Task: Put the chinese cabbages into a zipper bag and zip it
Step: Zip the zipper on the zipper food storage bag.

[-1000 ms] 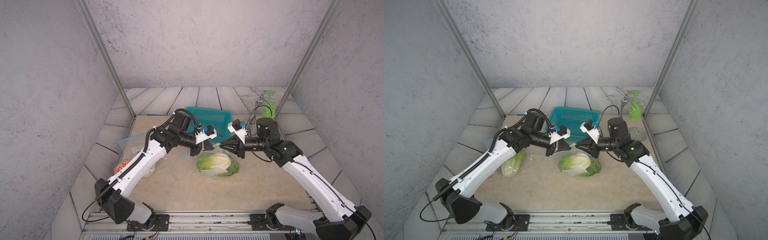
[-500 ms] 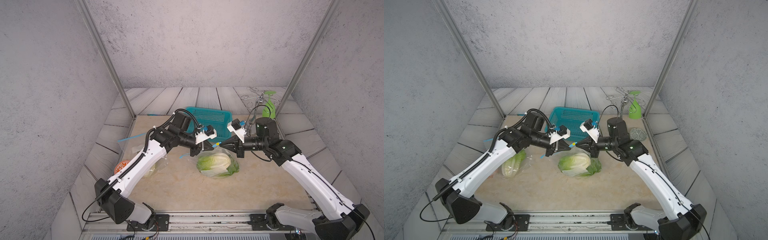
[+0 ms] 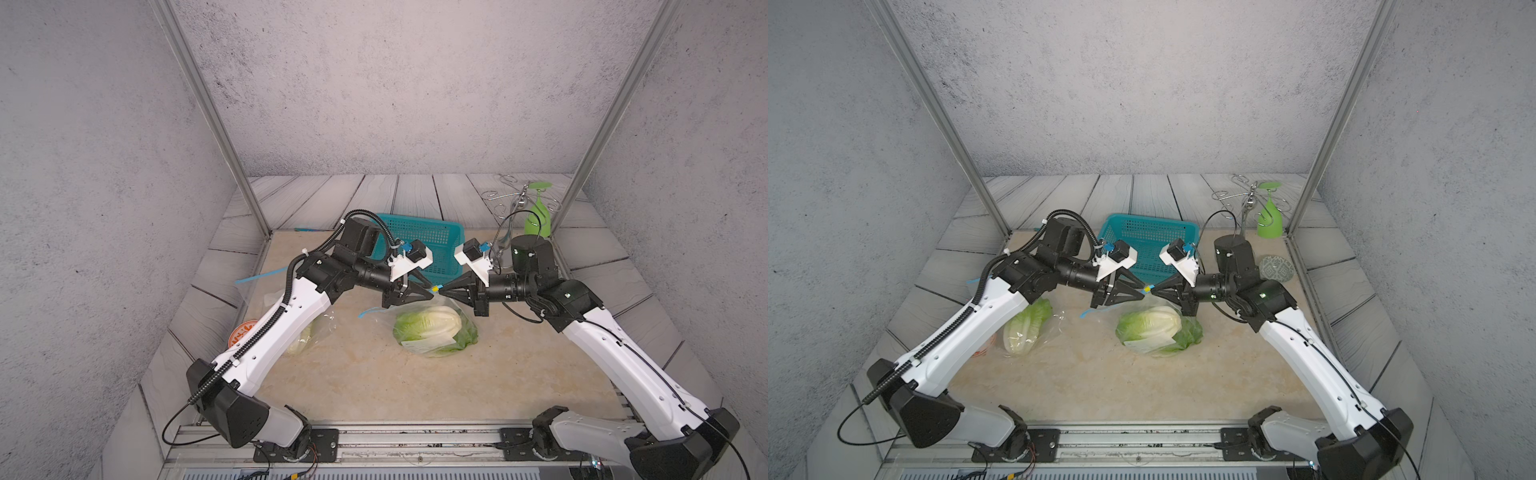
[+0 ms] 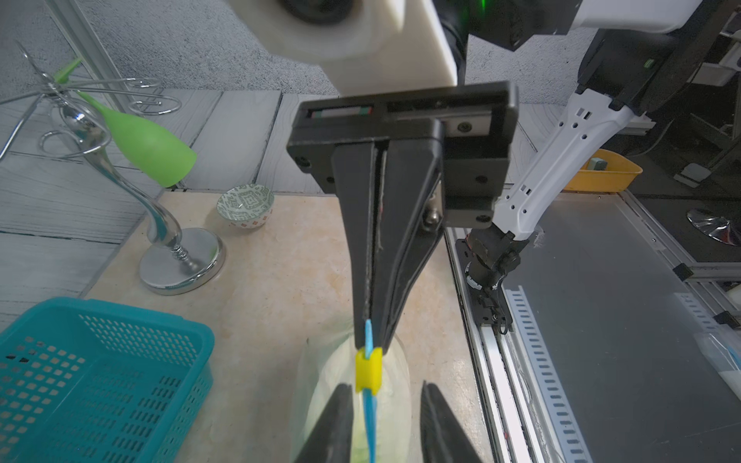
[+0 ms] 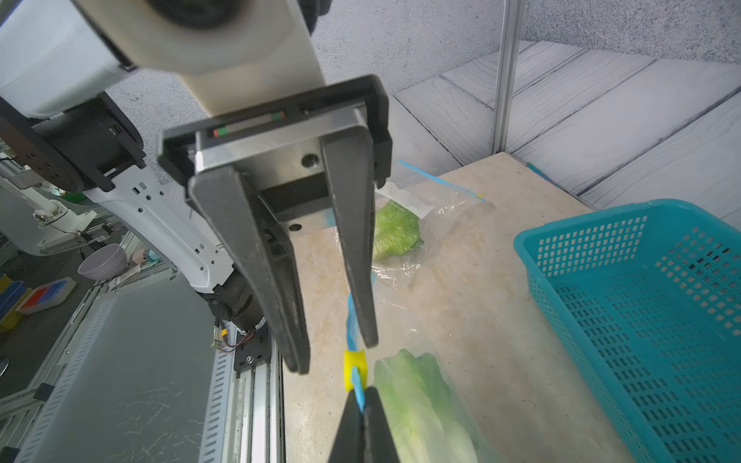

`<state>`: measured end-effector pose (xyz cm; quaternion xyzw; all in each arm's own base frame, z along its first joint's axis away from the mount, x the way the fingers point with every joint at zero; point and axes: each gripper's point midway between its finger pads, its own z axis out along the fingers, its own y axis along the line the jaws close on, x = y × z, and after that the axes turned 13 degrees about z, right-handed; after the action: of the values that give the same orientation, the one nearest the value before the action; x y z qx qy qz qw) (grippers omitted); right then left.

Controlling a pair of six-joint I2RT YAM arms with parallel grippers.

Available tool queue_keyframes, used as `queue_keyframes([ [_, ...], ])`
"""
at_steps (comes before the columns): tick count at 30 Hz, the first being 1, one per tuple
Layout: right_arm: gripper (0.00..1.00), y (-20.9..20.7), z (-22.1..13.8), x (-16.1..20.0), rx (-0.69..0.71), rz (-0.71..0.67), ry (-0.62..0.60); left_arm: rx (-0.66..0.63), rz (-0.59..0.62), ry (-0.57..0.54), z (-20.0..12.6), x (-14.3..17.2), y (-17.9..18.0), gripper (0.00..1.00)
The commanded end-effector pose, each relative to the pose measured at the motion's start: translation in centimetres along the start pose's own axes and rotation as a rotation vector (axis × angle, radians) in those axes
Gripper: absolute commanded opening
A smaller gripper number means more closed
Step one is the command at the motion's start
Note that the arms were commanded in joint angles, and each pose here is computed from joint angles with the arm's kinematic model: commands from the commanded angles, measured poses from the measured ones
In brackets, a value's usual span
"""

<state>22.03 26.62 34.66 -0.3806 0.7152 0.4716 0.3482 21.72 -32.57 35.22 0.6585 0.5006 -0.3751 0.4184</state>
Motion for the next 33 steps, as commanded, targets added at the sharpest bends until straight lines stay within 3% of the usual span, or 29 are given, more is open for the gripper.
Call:
queue_keyframes([
  [1, 0.0, 0.7, 0.1, -0.5, -0.035, -0.02, -0.004, 0.03, 0.004, -0.018, 0.4, -0.6, -0.1, 0.28],
  [8, 0.0, 0.8, 0.5, -0.4, -0.043, -0.02, 0.004, 0.028, -0.002, -0.008, 0.9, -0.4, 0.4, 0.24],
  [20, 0.0, 0.7, 0.4, -1.0, -0.025, -0.034, -0.038, 0.037, -0.024, 0.002, 1.2, 0.2, 0.2, 0.0],
  [33, 0.0, 1.4, -0.5, -1.8, -0.014, -0.104, -0.124, 0.011, -0.077, 0.206, 0.5, 4.9, -0.5, 0.0],
])
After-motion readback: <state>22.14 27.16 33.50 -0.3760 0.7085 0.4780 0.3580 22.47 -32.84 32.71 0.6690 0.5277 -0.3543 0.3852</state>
